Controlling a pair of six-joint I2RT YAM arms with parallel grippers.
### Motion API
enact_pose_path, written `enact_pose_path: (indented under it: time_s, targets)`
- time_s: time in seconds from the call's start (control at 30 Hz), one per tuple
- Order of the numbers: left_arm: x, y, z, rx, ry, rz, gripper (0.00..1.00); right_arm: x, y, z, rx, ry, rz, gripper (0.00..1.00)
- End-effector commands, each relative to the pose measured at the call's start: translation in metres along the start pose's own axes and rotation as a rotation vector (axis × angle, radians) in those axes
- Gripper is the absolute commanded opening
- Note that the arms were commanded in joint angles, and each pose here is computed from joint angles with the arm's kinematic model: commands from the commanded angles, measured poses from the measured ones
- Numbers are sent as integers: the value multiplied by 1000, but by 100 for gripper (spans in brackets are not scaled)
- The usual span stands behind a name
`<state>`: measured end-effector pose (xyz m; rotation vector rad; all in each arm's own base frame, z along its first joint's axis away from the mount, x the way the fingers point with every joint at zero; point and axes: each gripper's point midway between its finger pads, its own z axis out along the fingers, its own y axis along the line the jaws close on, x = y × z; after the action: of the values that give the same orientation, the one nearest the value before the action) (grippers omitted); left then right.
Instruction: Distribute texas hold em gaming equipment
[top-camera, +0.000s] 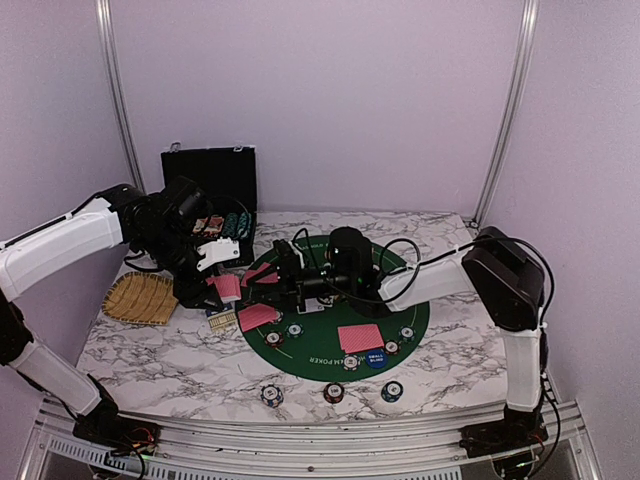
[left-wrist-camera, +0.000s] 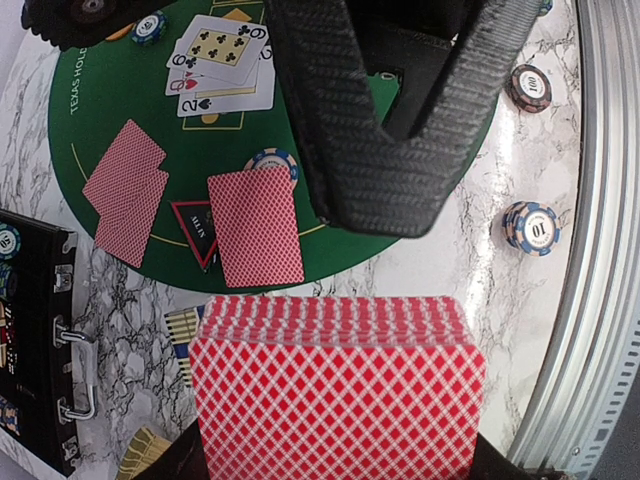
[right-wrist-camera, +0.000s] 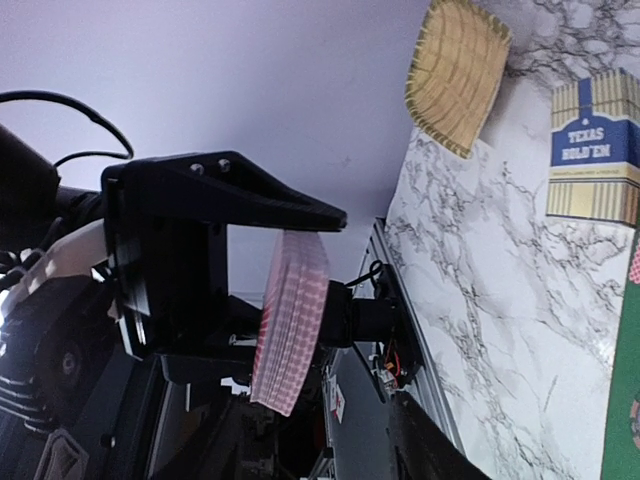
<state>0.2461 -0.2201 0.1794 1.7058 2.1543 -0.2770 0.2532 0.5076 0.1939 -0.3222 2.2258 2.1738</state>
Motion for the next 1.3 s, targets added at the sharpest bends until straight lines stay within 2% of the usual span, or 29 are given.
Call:
enact_pose_path:
  time_s: [0.0,0.1,0.23,0.37,0.53,0.77,1.03,1.27]
  targets:
    - [-4,-2,-6,1,-36,9,9,-4,25,0,-12,-17,-81,60]
    - [-4,-2,-7,1,-35,9,9,-6,9,7,79,-14,-99,69]
    - [-4,-2,-8,-3,-37,9,9,-20,-35,-9,243,-49,-90,70]
    - [-2,-3,-7,-4,-34,8,9,-38,-75,-26,357,-65,-76,64]
    - [-1,-4,-10,-9,-35,7,9,-64,-103,-39,475,-76,-121,62]
    - [0,-3,-8,-8,-32,6,9,-86,-118,-43,471,-68,-113,56]
    - [0,-3,-8,-8,-30,6,9,-81,-142,-31,438,-4,-62,47]
    - [1,-3,-8,-10,-29,7,9,-83,-147,-27,426,2,-57,44]
